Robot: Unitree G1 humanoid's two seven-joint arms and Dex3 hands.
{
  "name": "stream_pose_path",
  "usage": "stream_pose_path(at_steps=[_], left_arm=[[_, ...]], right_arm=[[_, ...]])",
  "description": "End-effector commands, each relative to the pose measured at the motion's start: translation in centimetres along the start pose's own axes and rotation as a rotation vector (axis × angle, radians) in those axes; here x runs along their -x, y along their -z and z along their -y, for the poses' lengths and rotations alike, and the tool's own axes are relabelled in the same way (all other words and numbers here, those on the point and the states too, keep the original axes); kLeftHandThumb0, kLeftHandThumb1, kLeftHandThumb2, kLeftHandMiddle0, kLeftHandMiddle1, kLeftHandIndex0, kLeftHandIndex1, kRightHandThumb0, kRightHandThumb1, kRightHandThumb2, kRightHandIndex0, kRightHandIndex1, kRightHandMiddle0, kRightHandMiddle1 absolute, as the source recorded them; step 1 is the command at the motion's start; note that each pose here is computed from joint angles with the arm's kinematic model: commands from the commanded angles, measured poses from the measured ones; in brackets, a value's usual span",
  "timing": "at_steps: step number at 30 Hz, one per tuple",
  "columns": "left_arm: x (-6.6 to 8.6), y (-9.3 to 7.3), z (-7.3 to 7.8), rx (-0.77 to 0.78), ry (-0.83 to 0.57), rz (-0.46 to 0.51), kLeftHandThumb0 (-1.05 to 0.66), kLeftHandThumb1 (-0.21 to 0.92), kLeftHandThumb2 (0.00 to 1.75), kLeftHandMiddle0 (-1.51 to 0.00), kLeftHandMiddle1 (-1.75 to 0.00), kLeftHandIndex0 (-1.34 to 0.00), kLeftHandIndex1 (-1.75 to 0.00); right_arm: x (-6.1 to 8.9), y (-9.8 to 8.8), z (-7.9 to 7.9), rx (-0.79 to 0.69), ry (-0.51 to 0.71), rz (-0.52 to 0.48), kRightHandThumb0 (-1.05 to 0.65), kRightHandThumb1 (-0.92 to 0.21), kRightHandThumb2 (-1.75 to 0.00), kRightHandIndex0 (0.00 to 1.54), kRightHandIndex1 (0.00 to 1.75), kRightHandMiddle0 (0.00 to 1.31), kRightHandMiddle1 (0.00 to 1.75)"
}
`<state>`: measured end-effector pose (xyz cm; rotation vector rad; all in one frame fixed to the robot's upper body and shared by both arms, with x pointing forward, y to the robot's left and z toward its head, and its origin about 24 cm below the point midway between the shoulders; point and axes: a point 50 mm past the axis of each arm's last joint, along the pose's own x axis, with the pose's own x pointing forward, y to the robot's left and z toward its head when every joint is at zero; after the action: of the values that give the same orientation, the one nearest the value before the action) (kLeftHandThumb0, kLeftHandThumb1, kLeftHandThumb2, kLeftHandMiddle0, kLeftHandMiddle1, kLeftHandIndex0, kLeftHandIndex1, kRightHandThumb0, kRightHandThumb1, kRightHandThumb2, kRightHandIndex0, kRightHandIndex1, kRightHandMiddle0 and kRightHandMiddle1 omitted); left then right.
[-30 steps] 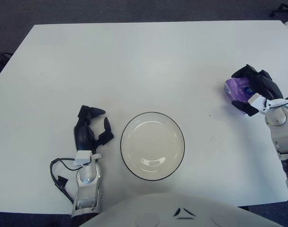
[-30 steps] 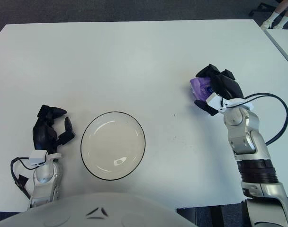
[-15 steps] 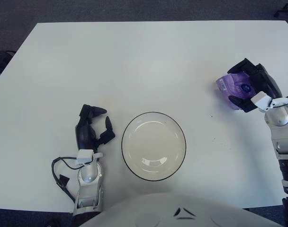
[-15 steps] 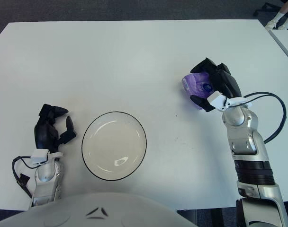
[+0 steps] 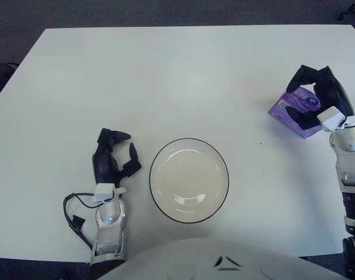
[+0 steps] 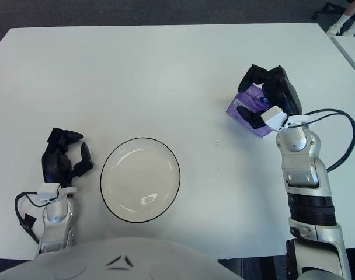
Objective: Put the tissue paper into the plate.
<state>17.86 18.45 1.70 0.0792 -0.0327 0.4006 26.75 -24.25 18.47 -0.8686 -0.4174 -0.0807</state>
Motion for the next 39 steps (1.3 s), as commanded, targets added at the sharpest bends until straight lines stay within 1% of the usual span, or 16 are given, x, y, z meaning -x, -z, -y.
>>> stream_pose_path(at_steps=[1,2,5,7,13,16,20,24,30,33,34,35,36,37,38,39], left_arm=[[0.9,1.9,-0.3,-0.019,0.001,-0.113,-0.46,0.38,1.25,-1.1,-1.75,-0.56,-1.75],[0.9,1.9,-0.3,-0.02,0.001,-0.113,-0.46,0.38,1.25,-1.1,-1.75,-0.56,-1.75],[0.8,1.9,-0.2,-0.019,0.004,-0.11,-0.46,0.37,1.26,-1.12,-1.75,-0.57,-1.75],[0.8,1.9,-0.2,-0.014,0.008,-0.106,-0.46,0.37,1.27,-1.13,-1.75,-0.57,-1.75],[0.7,2.0,0.0,0.002,0.021,-0.09,-0.47,0.36,1.27,-1.14,-1.75,-0.58,-1.75],[0.7,2.0,0.1,0.01,0.027,-0.082,-0.47,0.36,1.28,-1.15,-1.75,-0.58,-1.75],[0.7,2.1,0.1,0.013,0.03,-0.078,-0.47,0.36,1.28,-1.15,-1.75,-0.58,-1.75],[0.7,2.1,0.2,0.016,0.031,-0.076,-0.47,0.36,1.28,-1.15,-1.75,-0.58,-1.75],[0.8,2.0,0.3,0.01,0.033,-0.081,-0.47,0.35,1.28,-1.15,-1.75,-0.58,-1.75],[0.8,2.0,0.3,0.006,0.03,-0.085,-0.47,0.35,1.29,-1.16,-1.75,-0.58,-1.75],[0.8,2.0,0.3,0.006,0.028,-0.087,-0.47,0.35,1.29,-1.16,-1.75,-0.58,-1.75],[0.8,2.0,0.3,0.005,0.026,-0.088,-0.47,0.35,1.29,-1.16,-1.75,-0.59,-1.75],[0.9,2.0,0.3,0.004,0.023,-0.09,-0.47,0.35,1.29,-1.16,-1.75,-0.59,-1.75],[0.9,2.0,0.3,0.004,0.022,-0.091,-0.47,0.35,1.29,-1.15,-1.75,-0.59,-1.75],[0.9,2.0,0.3,0.003,0.021,-0.091,-0.47,0.34,1.29,-1.15,-1.75,-0.59,-1.75],[0.9,2.0,0.3,0.003,0.018,-0.094,-0.47,0.34,1.29,-1.15,-1.75,-0.59,-1.75]], right_arm=[[0.0,-1.5,0.7,-0.025,0.056,0.07,0.0,0.08,-1.73,0.94,1.64,0.68,1.75],[0.0,-1.8,0.7,-0.028,0.06,0.082,0.0,0.08,-1.73,0.94,1.64,0.68,1.75],[-0.2,-3.5,0.7,-0.061,0.077,0.153,0.0,0.08,-1.73,0.94,1.63,0.68,1.75],[-0.3,-4.2,0.7,-0.063,0.085,0.185,0.0,0.09,-1.74,0.95,1.64,0.69,1.75],[-0.1,-4.9,0.6,-0.082,0.086,0.244,0.0,0.09,-1.75,0.95,1.64,0.69,1.75],[0.3,-5.6,0.1,-0.112,0.089,0.286,0.0,0.1,-1.75,0.95,1.63,0.7,1.75],[0.3,-7.3,-1.0,-0.231,0.083,0.396,0.0,0.1,-1.75,0.96,1.63,0.7,1.75],[0.1,-7.7,-1.1,-0.274,0.069,0.456,0.0,0.1,-1.75,0.96,1.62,0.7,1.75],[0.0,-7.6,-1.0,-0.258,0.081,0.482,0.0,0.09,-1.75,0.95,1.64,0.69,1.75],[-0.3,-7.4,-0.8,-0.235,0.096,0.479,0.0,0.1,-1.75,0.95,1.71,0.74,1.64],[-0.2,-6.5,-0.4,-0.207,0.088,0.437,0.0,-0.08,-1.54,0.75,1.72,0.65,1.65],[-0.1,-5.9,-0.1,-0.187,0.082,0.407,-0.14,-0.27,-1.33,0.48,1.71,0.55,1.68],[0.0,-4.6,0.6,-0.142,0.045,0.329,-0.19,-0.34,-1.24,0.38,1.7,0.51,1.7],[0.1,-3.7,1.2,-0.116,0.018,0.278,-0.41,-0.38,-1.12,0.24,1.55,0.33,1.56],[0.2,-3.3,1.5,-0.101,0.001,0.249,-0.55,-0.4,-1.05,0.16,1.44,0.21,1.47],[0.1,-3.4,1.5,-0.062,-0.03,0.213,-0.6,-0.41,-1.02,0.12,1.4,0.17,1.43]])
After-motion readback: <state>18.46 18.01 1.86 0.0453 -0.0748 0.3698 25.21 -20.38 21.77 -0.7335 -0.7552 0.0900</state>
